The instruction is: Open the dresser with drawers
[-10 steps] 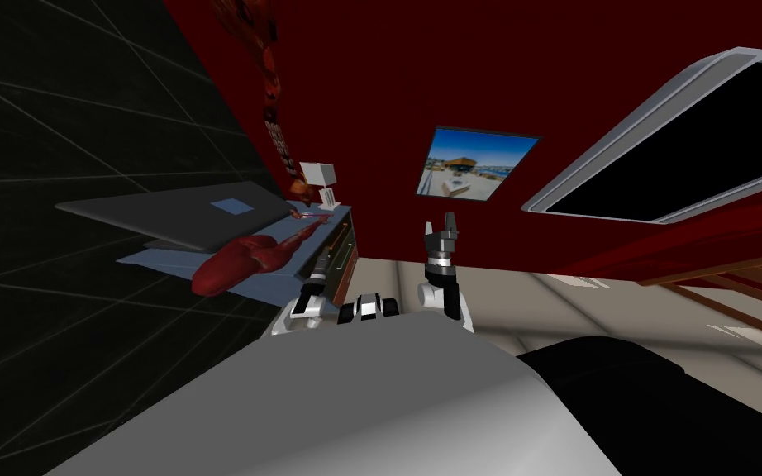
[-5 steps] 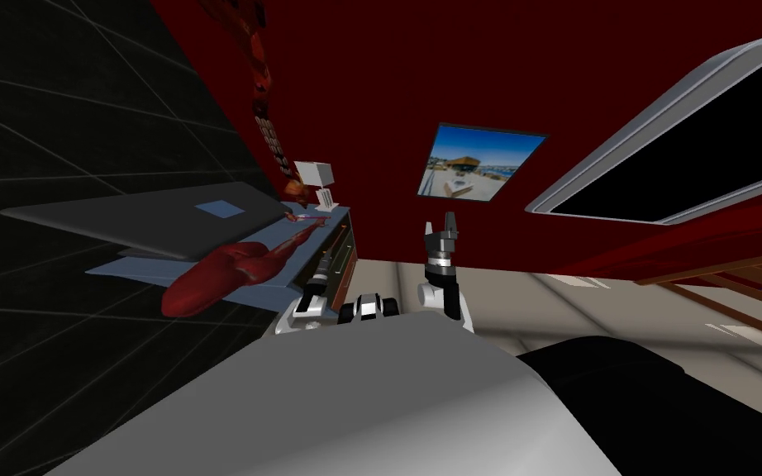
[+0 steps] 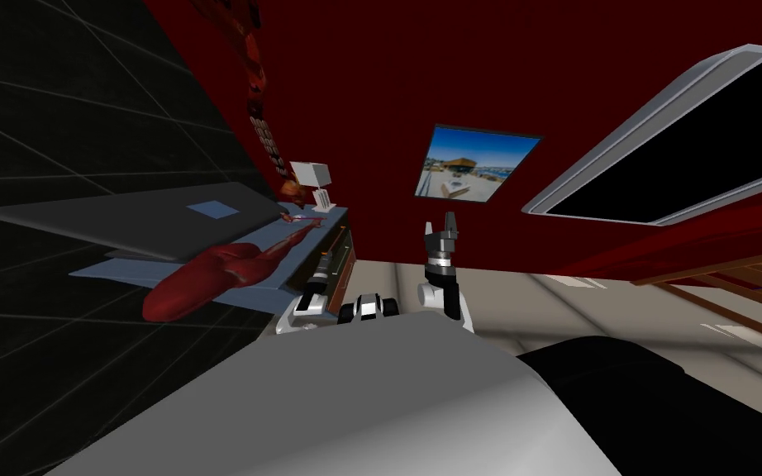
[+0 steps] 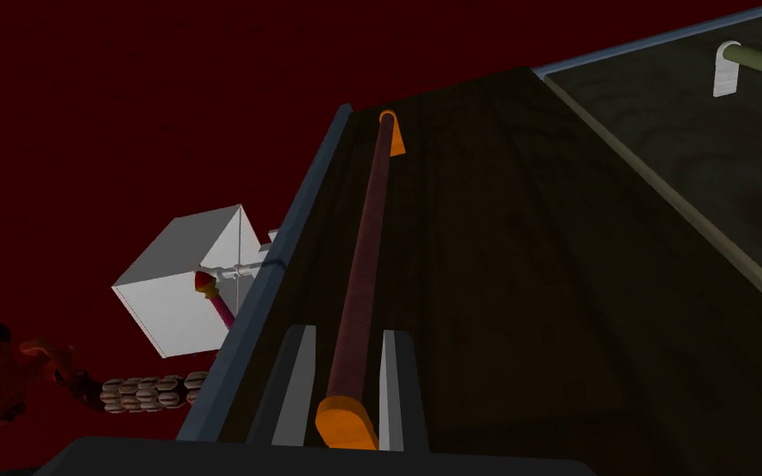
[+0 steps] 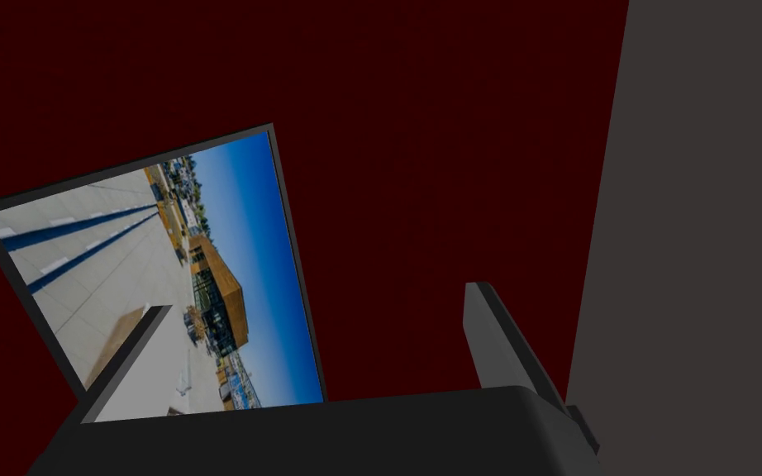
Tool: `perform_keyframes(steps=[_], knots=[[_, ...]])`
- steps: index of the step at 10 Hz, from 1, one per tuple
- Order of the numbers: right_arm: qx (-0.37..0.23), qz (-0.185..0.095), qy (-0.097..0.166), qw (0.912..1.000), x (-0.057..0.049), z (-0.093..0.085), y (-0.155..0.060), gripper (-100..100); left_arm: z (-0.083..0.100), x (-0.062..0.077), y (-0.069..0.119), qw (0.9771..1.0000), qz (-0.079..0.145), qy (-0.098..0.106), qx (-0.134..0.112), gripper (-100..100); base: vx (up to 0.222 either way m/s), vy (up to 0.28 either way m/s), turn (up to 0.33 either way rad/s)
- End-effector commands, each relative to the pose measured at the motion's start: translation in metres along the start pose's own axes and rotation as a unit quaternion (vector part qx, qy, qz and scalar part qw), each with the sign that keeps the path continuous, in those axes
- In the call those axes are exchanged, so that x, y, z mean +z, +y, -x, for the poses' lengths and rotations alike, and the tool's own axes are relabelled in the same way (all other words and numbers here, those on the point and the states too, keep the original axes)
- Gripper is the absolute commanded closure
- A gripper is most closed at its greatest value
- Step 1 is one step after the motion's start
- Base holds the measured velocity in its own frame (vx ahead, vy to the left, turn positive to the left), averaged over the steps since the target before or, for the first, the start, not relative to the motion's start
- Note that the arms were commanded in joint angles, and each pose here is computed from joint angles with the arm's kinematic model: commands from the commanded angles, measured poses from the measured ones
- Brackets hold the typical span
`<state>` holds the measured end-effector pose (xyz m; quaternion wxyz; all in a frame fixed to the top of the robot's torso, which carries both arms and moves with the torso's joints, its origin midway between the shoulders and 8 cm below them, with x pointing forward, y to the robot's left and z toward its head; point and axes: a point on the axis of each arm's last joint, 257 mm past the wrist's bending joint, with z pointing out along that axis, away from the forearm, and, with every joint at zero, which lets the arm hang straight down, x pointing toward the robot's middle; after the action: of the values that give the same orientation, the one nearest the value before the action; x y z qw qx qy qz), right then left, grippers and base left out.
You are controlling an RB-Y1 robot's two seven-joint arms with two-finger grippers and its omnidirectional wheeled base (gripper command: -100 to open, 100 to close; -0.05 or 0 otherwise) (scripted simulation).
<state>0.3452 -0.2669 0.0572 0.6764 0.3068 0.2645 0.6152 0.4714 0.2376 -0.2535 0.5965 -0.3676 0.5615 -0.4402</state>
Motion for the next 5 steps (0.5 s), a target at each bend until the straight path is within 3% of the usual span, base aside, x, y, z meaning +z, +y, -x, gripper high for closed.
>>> perform_keyframes(steps=[1,5], knots=[[0.0,0.0,0.0,1.0,0.0,0.0,0.0,0,-0.0039,-0.0003,-0.0013,1.0,0.003,0.001,0.0,100,-0.04,-0.191,0.004],[0.0,0.0,0.0,1.0,0.0,0.0,0.0,0,-0.009,-0.0009,-0.0034,1.0,0.004,0.002,-0.001,100,-0.025,-0.172,0.002]])
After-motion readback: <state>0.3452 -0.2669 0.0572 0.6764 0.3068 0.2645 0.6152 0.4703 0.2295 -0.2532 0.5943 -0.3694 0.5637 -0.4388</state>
